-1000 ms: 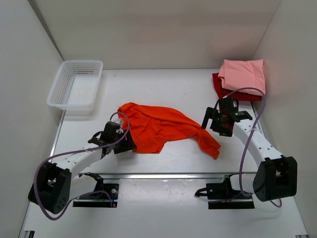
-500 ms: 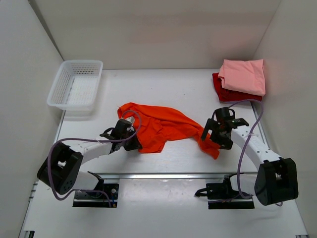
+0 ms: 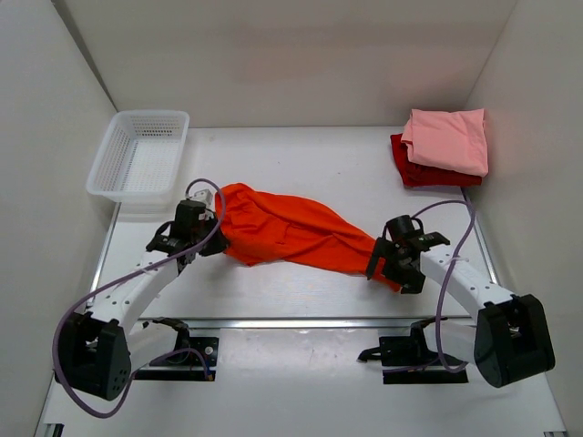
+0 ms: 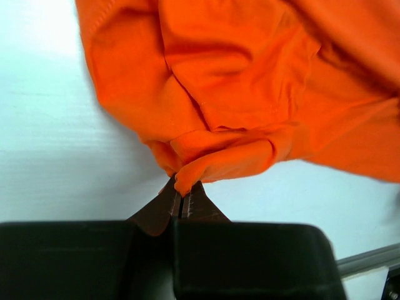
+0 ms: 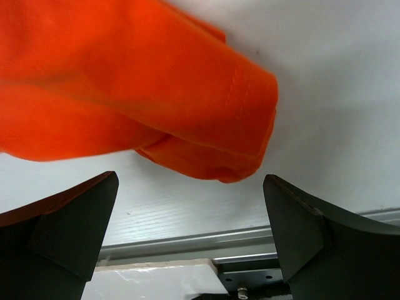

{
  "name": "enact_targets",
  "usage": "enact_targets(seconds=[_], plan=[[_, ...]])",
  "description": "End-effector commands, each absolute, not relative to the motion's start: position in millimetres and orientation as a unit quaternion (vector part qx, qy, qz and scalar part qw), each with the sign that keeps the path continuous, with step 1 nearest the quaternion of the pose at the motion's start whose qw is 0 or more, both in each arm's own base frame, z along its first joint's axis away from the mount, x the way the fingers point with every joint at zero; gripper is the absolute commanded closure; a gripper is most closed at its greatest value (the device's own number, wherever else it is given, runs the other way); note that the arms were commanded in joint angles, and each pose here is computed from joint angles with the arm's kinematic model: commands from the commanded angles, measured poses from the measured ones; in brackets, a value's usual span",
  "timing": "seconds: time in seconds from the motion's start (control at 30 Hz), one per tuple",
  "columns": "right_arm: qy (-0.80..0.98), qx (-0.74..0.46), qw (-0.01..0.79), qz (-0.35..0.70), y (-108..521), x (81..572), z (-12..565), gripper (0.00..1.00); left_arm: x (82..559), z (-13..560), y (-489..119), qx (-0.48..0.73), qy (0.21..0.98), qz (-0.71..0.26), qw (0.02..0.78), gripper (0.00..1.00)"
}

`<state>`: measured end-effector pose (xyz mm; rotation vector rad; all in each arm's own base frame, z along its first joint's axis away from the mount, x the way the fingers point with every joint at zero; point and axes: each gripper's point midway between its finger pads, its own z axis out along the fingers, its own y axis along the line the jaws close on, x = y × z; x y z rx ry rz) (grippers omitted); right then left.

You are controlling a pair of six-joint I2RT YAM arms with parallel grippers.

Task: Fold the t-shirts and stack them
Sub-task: Flatten out the tshirt

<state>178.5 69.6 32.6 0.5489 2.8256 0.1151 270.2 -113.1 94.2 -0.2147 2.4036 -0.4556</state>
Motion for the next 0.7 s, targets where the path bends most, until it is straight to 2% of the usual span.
enact_targets(seconds=[0.0, 0.13, 0.17, 0.2, 0.23, 0.3, 0.4, 0.47, 0.57, 0.63, 0.67], plan=[[0.967, 0.205, 0.145, 0.032, 69, 183, 28, 0.01, 260, 86, -115, -0.063, 0.93, -0.174, 0.319, 1.0], [0.965, 0.221, 0.14, 0.011, 59, 179, 10, 0.0, 258, 86, -110, -0.072, 0.927, -0.177, 0.322, 1.0], [0.965, 0.223, 0.141, 0.005, 57, 179, 8, 0.05, 259, 89, -108, -0.076, 0.925, -0.176, 0.328, 1.0], [0.964, 0.225, 0.14, 0.002, 56, 179, 5, 0.19, 258, 88, -107, -0.077, 0.925, -0.178, 0.328, 1.0], [0.967, 0.219, 0.133, -0.002, 56, 177, 2, 0.28, 257, 87, -105, -0.081, 0.924, -0.175, 0.329, 1.0], [0.967, 0.215, 0.136, -0.006, 59, 179, 7, 1.0, 255, 88, -104, -0.08, 0.925, -0.174, 0.329, 1.0], [0.969, 0.202, 0.142, 0.007, 71, 184, 35, 1.0, 256, 98, -104, -0.075, 0.923, -0.178, 0.334, 1.0], [0.966, 0.189, 0.173, 0.029, 86, 201, 77, 0.99, 262, 114, -105, -0.075, 0.917, -0.184, 0.345, 1.0], [0.959, 0.157, 0.224, 0.073, 107, 231, 143, 1.0, 298, 180, -106, -0.071, 0.893, -0.198, 0.398, 1.0], [0.952, 0.127, 0.265, 0.084, 108, 257, 190, 1.0, 332, 268, -106, -0.061, 0.856, -0.207, 0.47, 1.0], [0.945, 0.125, 0.288, 0.092, 108, 276, 220, 1.0, 347, 283, -104, -0.063, 0.852, -0.203, 0.478, 1.0]])
